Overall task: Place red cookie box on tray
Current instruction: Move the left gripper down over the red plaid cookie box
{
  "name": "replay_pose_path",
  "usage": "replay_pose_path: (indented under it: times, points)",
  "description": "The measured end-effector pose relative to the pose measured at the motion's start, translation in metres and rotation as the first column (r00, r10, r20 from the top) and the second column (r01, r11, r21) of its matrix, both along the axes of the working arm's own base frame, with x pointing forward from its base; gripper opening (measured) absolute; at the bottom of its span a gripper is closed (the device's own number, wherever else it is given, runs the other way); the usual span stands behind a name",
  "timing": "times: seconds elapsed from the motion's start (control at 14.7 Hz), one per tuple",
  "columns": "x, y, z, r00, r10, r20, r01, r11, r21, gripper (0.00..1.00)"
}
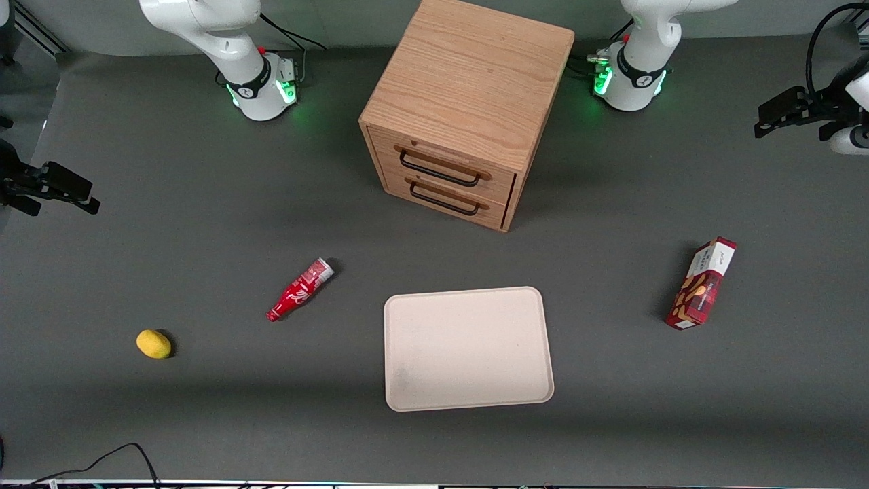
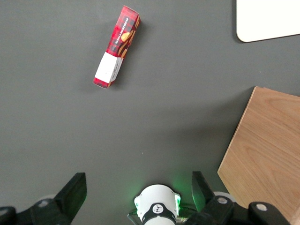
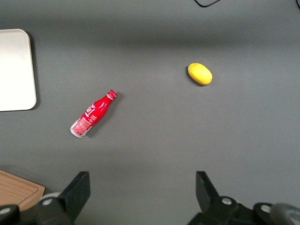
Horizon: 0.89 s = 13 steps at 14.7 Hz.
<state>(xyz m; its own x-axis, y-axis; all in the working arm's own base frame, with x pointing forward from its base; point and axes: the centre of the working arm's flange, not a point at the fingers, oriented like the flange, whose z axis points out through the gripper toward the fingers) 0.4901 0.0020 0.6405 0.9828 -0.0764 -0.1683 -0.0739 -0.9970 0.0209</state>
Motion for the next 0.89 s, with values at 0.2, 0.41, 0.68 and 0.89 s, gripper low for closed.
replay_pose_path:
  times: [0.2,0.41,0.68,0.89]
  points:
    - [-0.0004,-0.0011,0.0028,1.000,-0.002,0.003,0.002,1.000,0.000,1.00]
    - [-0.0008,-0.0036,0.0059,1.000,-0.006,0.007,0.006,1.000,0.002,1.00]
    - [-0.0013,-0.0022,0.0061,1.000,-0.004,0.003,0.004,1.000,0.002,1.00]
    - [-0.0014,-0.0022,0.0064,1.000,-0.004,0.003,0.004,1.000,0.002,1.00]
